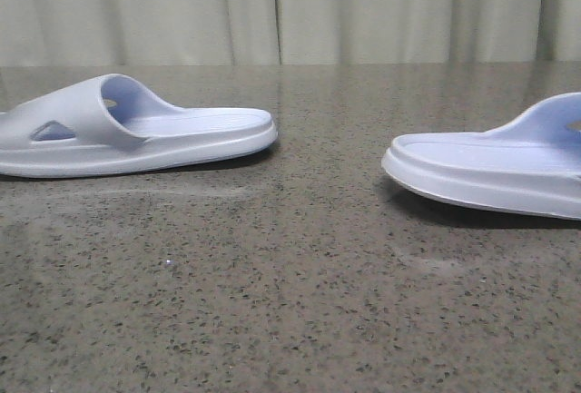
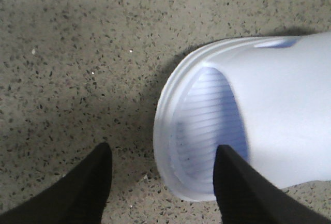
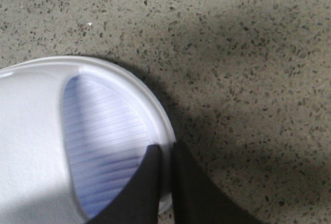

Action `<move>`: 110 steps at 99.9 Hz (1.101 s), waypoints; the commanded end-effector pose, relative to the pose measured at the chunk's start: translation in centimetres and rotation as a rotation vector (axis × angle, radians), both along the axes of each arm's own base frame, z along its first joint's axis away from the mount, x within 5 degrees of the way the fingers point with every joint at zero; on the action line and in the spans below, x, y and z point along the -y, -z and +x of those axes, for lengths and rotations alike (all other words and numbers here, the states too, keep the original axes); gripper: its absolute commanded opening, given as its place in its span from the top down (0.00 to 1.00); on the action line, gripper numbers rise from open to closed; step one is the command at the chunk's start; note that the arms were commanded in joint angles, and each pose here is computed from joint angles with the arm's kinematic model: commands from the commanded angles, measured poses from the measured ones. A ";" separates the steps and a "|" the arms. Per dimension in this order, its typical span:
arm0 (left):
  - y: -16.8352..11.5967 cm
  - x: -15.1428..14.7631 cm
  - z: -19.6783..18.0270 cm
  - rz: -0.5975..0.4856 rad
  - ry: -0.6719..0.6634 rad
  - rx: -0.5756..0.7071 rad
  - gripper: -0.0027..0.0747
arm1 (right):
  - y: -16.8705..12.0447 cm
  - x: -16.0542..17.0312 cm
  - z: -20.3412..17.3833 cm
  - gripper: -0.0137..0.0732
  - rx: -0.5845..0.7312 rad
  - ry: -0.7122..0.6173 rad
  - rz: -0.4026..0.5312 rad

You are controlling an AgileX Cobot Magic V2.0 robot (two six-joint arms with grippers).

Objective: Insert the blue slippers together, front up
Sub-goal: 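Close left and right grippers on the heel rims of the slippers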

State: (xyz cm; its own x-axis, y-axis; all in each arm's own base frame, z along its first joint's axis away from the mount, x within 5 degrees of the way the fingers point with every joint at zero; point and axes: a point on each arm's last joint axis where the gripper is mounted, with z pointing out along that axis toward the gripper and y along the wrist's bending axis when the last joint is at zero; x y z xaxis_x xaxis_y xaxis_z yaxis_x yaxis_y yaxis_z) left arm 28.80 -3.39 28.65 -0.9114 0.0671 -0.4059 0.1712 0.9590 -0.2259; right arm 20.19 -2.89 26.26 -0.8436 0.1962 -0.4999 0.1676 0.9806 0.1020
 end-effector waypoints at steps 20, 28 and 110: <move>-0.9 0.9 0.5 -0.093 0.053 0.024 0.47 | -1.1 0.1 0.4 0.97 0.058 -0.002 -0.011; -0.6 0.9 0.7 -0.094 0.051 0.017 0.47 | -1.1 0.1 0.4 0.97 0.058 -0.002 -0.011; 0.8 0.8 1.8 -0.078 0.051 0.013 0.94 | -1.1 0.1 0.4 0.97 0.058 -0.002 -0.011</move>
State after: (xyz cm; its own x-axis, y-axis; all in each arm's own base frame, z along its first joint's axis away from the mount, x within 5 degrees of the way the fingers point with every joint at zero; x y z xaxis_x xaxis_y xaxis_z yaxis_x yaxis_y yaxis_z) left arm 30.60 -4.12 26.01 -0.9315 0.0905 -0.3523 0.2023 0.9339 -0.2949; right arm 20.19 -2.88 26.27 -0.8437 0.1945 -0.5004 0.1655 0.9809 0.1022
